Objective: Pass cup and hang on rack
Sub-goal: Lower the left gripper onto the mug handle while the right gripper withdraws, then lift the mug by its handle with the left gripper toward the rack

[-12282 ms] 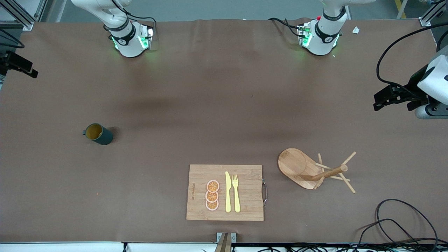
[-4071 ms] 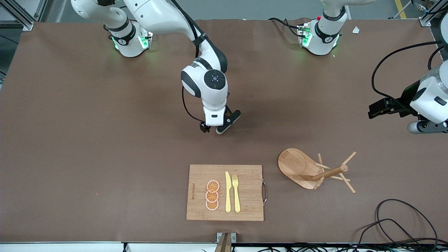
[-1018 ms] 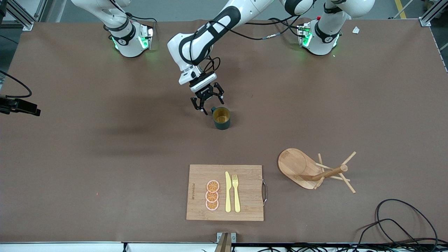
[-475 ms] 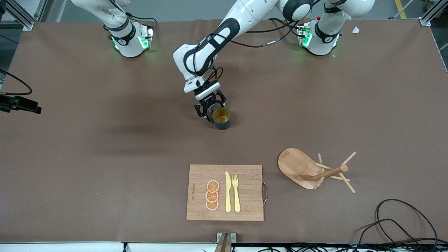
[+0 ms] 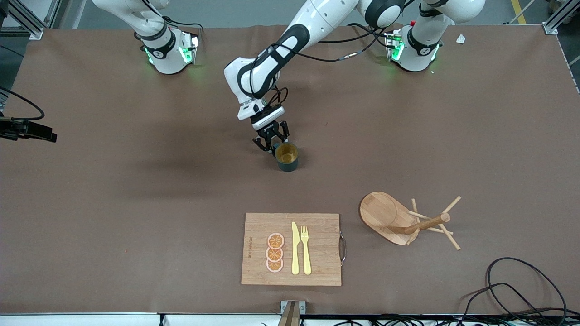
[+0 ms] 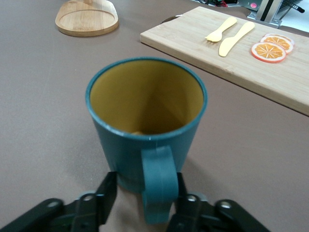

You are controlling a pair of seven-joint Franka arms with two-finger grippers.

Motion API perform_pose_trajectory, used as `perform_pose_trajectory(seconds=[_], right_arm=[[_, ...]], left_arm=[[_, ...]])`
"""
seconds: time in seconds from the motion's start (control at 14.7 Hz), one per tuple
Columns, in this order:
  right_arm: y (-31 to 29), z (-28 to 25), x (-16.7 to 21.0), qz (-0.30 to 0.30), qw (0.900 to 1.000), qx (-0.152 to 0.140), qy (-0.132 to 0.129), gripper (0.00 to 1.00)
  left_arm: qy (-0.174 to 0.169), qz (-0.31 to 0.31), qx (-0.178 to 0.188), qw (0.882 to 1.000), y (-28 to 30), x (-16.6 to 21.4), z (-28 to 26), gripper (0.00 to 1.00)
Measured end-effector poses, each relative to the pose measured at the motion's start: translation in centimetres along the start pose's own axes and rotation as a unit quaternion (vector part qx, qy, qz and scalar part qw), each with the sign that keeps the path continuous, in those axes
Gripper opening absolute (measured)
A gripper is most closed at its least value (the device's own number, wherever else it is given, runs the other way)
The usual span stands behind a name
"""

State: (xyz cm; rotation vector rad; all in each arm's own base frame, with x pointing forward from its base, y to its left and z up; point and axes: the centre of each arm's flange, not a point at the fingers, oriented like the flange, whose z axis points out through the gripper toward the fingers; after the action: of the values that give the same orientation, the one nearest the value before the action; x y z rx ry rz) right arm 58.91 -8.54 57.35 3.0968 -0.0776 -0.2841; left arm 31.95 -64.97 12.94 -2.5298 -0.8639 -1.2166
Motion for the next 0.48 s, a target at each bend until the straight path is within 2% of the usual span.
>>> perform_pose_trajectory(seconds=[0.2,0.34,0.48], right_arm=[[-0.3,0.0,0.0,0.001,1.000,0.009,0.001,1.00],[-0.9,-0.1,0.1,0.013,1.000,0.013,0.002,1.00],[-2.1,-0.6,-0.1,0.026,1.000,0.015,0.006,1.00]], left_arm=[[-0.007,0.000,-0.009,1.000,0.3,0.0,-0.4,0.21],[-0.011,-0.002,-0.016,1.000,1.1,1.1,-1.3,0.21],[-0.034,-0.010,-0.009,0.999,2.5,4.6,-2.1,0.21]])
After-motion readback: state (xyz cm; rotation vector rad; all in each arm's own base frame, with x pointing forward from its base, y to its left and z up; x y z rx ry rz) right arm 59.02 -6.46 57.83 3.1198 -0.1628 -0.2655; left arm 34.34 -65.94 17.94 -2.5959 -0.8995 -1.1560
